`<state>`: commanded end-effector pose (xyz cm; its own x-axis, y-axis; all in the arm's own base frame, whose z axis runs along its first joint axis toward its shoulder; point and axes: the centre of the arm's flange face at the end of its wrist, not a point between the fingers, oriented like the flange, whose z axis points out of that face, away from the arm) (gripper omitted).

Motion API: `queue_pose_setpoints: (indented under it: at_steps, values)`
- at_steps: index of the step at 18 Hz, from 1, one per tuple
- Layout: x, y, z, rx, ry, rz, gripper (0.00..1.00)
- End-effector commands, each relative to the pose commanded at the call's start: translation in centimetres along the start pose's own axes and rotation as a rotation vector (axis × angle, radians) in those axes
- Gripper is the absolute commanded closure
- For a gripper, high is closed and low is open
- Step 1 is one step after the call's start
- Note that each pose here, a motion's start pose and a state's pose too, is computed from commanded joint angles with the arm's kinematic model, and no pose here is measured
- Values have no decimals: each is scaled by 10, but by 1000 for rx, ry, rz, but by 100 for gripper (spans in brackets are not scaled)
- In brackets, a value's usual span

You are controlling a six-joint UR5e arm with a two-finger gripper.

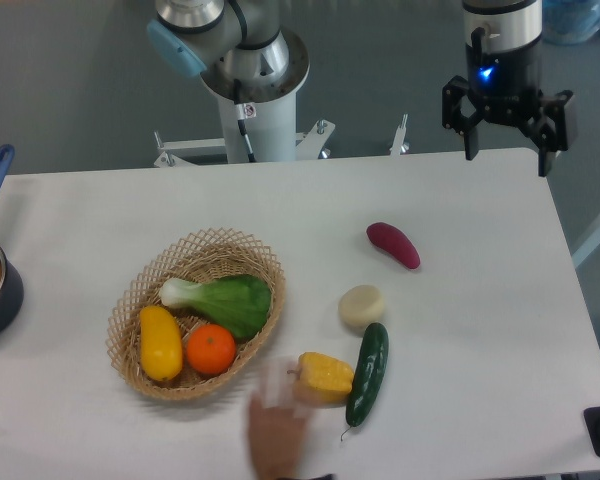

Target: Pick up the mango from the basket

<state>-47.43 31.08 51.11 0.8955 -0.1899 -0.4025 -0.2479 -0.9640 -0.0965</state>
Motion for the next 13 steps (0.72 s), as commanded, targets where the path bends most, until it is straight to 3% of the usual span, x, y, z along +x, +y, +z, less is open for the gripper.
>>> queue_pose_setpoints:
  at_steps: [13]
  values:
    - [12, -5, 16, 5, 23, 2, 0]
